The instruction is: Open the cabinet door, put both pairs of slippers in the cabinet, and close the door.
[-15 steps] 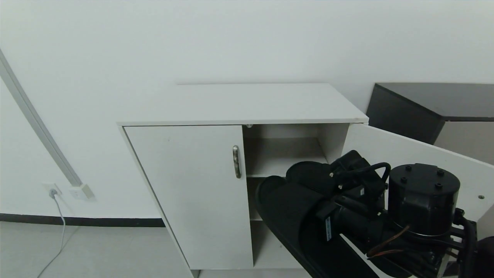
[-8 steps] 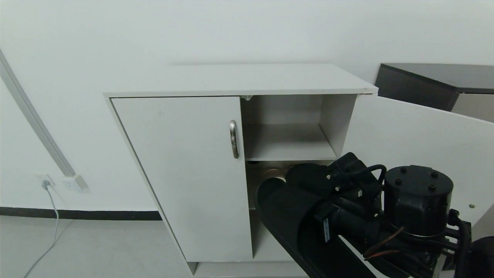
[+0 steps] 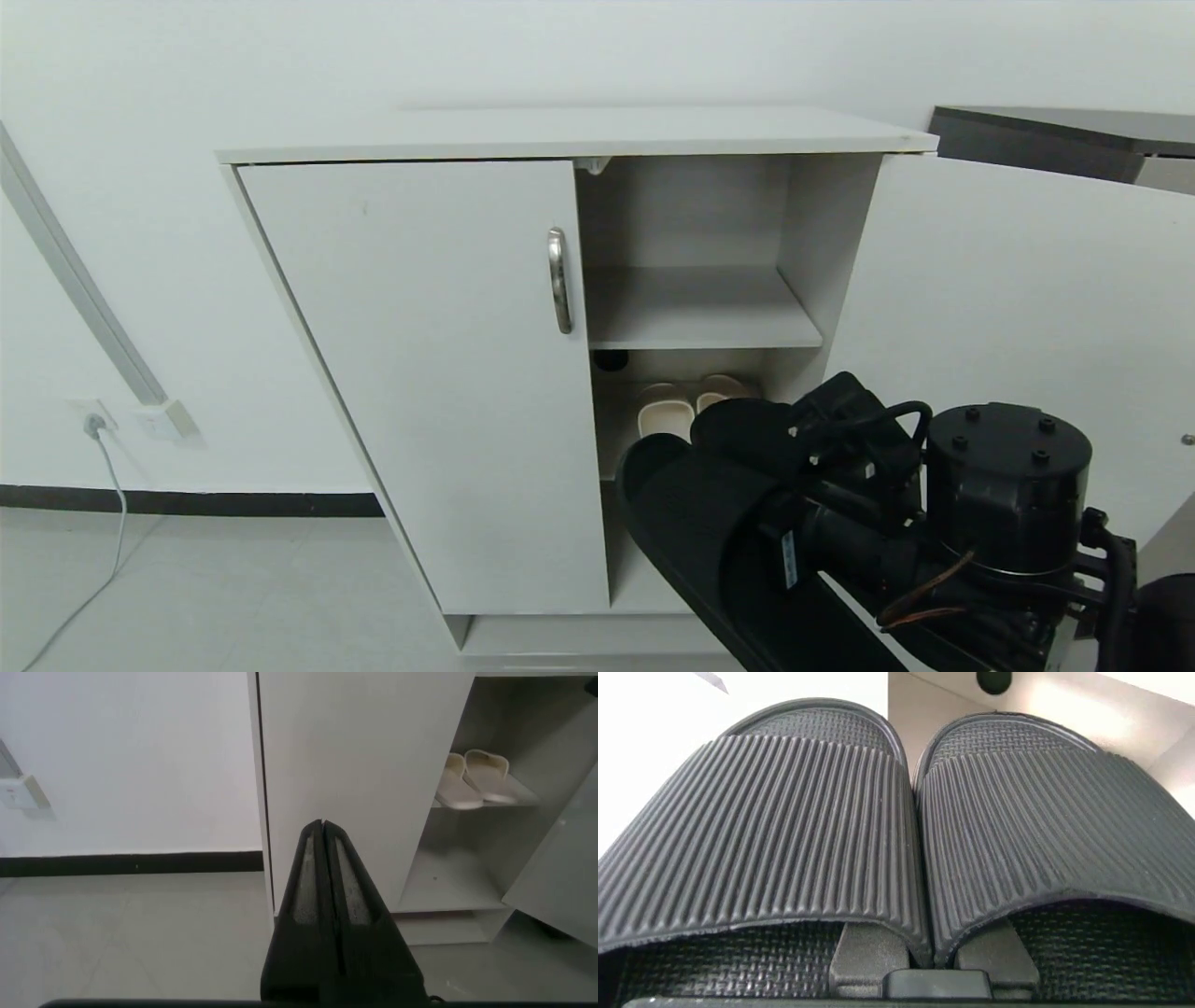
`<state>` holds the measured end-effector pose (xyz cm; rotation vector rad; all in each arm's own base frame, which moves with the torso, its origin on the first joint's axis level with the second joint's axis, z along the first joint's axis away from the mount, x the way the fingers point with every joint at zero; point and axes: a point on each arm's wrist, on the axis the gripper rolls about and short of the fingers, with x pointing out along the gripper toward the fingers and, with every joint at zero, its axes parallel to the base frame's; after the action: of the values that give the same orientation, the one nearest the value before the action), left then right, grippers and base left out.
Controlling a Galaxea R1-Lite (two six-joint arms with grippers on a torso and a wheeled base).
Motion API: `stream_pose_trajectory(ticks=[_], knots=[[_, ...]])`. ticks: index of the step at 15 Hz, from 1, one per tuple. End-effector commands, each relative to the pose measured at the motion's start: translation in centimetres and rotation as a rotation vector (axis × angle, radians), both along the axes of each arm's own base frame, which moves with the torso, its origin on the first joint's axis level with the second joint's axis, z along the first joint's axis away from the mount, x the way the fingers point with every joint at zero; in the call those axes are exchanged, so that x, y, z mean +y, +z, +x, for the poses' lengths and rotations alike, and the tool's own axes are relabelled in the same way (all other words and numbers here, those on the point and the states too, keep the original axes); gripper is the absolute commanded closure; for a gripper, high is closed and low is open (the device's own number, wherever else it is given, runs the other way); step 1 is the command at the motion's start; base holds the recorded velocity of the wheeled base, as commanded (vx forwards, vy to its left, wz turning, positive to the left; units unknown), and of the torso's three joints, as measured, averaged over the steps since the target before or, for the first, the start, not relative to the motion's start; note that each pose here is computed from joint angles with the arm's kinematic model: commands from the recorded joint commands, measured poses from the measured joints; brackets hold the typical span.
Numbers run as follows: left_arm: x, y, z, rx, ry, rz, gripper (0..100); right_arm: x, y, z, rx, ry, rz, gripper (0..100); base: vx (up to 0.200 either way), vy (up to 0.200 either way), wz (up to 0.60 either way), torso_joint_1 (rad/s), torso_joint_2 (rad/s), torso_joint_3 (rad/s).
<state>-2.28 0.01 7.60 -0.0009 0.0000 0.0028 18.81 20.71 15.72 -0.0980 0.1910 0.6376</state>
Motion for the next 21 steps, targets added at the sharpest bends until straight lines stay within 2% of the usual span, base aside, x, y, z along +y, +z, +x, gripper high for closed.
stream_pose_trajectory(ticks=[1, 3, 6, 8, 11, 15, 19, 21], knots=[[0.0, 0.0, 0.0, 0.000, 0.000, -0.001, 100, 0.1, -0.2, 0.1, 0.001, -0.001, -0.006, 100, 0.000, 0.000, 0.00, -0.007, 0.06, 0.051], [0.0, 0.0, 0.0, 0.000, 0.000, -0.001, 100, 0.3, -0.6, 0.3, 0.006, -0.013, -0.018, 100, 0.000, 0.000, 0.00, 0.000, 0.00, 0.000], [0.0, 0.0, 0.0, 0.000, -0.001, 0.001, 100, 3.2, 0.8, 1.9, -0.037, -0.245, 0.005, 100, 0.000, 0.000, 0.00, 0.000, 0.00, 0.000], [0.0, 0.0, 0.0, 0.000, -0.001, 0.001, 100, 4.4, 2.4, 2.2, 0.007, -0.354, 0.008, 100, 0.000, 0.000, 0.00, 0.000, 0.00, 0.000], [0.0, 0.0, 0.0, 0.000, -0.001, 0.001, 100, 6.2, 4.9, 2.5, -0.004, -0.503, 0.031, 100, 0.000, 0.000, 0.00, 0.000, 0.00, 0.000], [0.0, 0.0, 0.0, 0.000, -0.001, 0.001, 100, 7.7, 7.0, 4.0, 0.001, -0.538, 0.014, 100, 0.000, 0.000, 0.00, 0.000, 0.00, 0.000], [0.0, 0.0, 0.0, 0.000, -0.001, 0.002, 100, 8.3, 7.1, 5.0, 0.067, -0.575, 0.026, 100, 0.000, 0.000, 0.00, 0.000, 0.00, 0.000], [0.0, 0.0, 0.0, 0.000, -0.001, 0.002, 100, 8.4, 7.1, 5.3, 0.051, -0.641, 0.028, 100, 0.000, 0.000, 0.00, 0.000, 0.00, 0.000]])
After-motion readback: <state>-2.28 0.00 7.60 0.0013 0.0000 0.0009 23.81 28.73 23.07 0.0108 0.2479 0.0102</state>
